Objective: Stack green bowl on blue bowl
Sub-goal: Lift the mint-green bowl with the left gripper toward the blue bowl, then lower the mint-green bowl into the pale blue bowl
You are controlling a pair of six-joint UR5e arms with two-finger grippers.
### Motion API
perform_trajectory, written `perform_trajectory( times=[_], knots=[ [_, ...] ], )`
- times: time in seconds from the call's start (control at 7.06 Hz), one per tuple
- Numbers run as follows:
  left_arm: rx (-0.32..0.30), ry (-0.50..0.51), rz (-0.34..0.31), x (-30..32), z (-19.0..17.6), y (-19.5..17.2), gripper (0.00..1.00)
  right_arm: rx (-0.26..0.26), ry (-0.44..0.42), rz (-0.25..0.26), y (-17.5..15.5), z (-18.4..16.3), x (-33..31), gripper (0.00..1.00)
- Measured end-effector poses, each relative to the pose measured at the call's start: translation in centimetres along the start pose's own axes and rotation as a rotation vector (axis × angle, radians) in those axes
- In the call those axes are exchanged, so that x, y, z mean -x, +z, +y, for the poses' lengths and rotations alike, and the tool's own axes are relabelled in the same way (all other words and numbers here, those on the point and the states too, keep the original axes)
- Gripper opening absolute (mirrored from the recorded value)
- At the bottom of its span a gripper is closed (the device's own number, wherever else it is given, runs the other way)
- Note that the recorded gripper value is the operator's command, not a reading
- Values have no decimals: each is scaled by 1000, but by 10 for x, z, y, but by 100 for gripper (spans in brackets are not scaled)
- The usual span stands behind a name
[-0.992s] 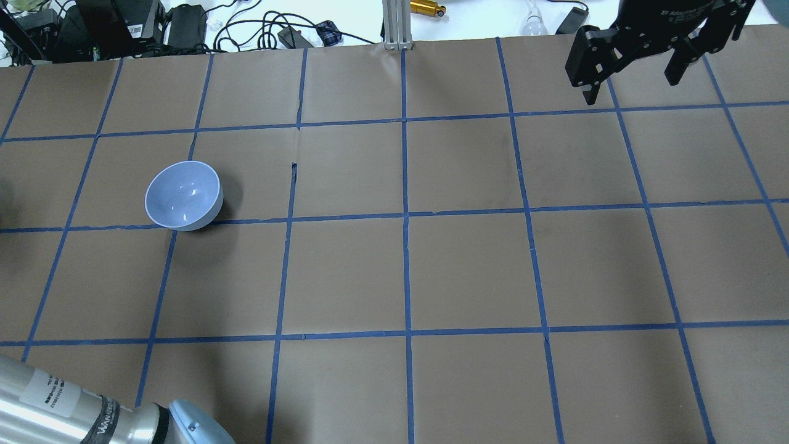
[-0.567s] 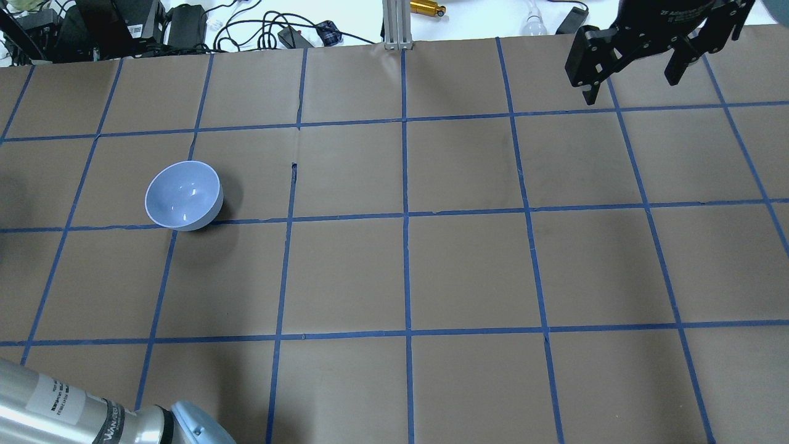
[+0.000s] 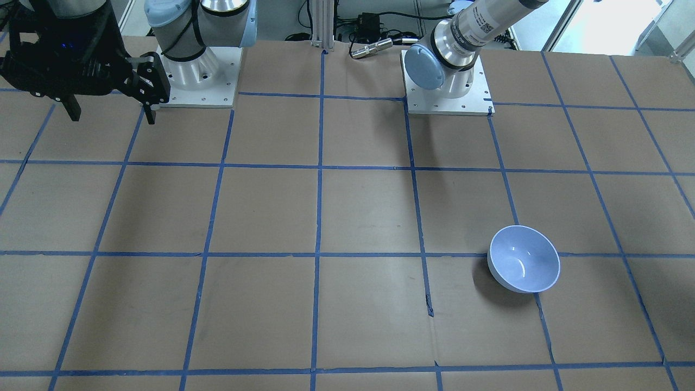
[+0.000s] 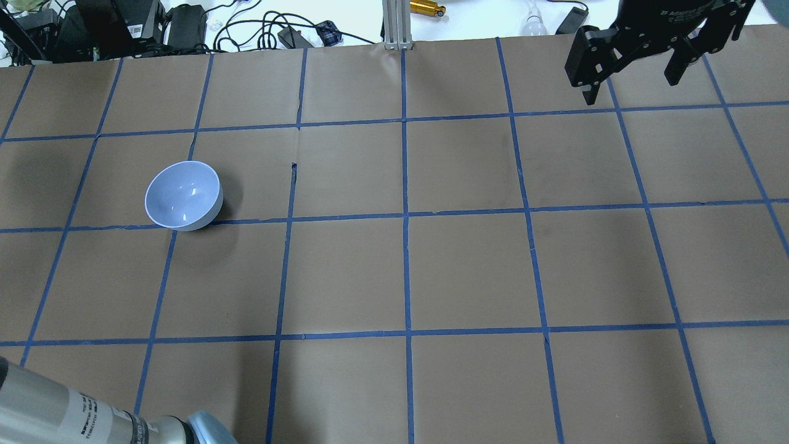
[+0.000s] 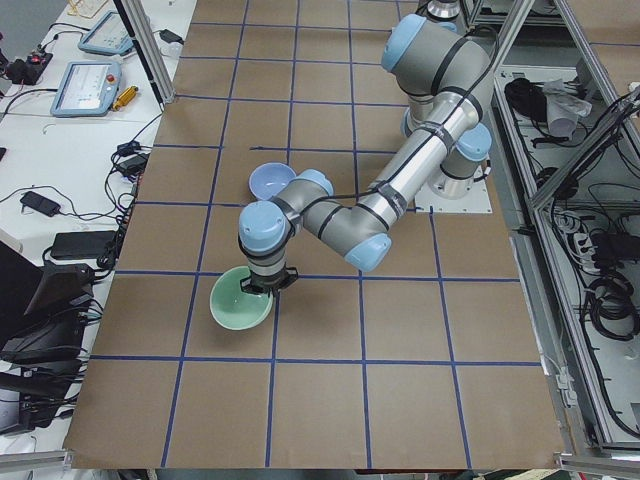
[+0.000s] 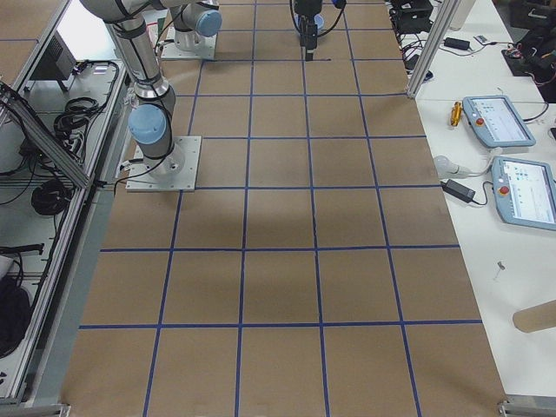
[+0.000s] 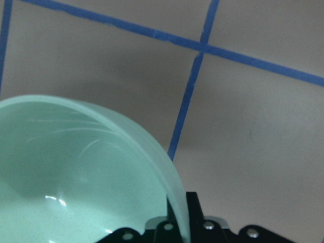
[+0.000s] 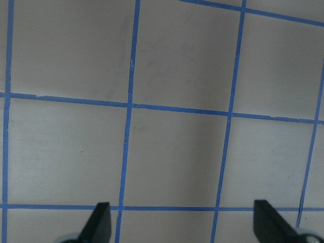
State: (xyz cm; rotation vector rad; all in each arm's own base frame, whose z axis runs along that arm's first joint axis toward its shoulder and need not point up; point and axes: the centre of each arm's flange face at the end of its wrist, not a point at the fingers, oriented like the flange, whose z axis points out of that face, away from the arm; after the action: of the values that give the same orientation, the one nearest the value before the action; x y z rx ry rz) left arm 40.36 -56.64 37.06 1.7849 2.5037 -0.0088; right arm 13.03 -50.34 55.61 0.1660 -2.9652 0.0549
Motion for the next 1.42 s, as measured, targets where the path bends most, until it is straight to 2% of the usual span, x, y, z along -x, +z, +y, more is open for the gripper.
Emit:
perform_trajectory(
  times=[0.42,0.85,0.99,1.42],
  knots=[
    [-10,-134,9,-5,-112,-42,0,0,-1,0,0,0,0,100],
    [-16,-354,53,-33,-245,-41,0,0,-1,0,0,0,0,100],
    [-13,-410,65,-48,-279,-41,0,0,-1,0,0,0,0,100],
    [45,-532,108,-101,-338,-23,0,0,-1,0,0,0,0,100]
  ],
)
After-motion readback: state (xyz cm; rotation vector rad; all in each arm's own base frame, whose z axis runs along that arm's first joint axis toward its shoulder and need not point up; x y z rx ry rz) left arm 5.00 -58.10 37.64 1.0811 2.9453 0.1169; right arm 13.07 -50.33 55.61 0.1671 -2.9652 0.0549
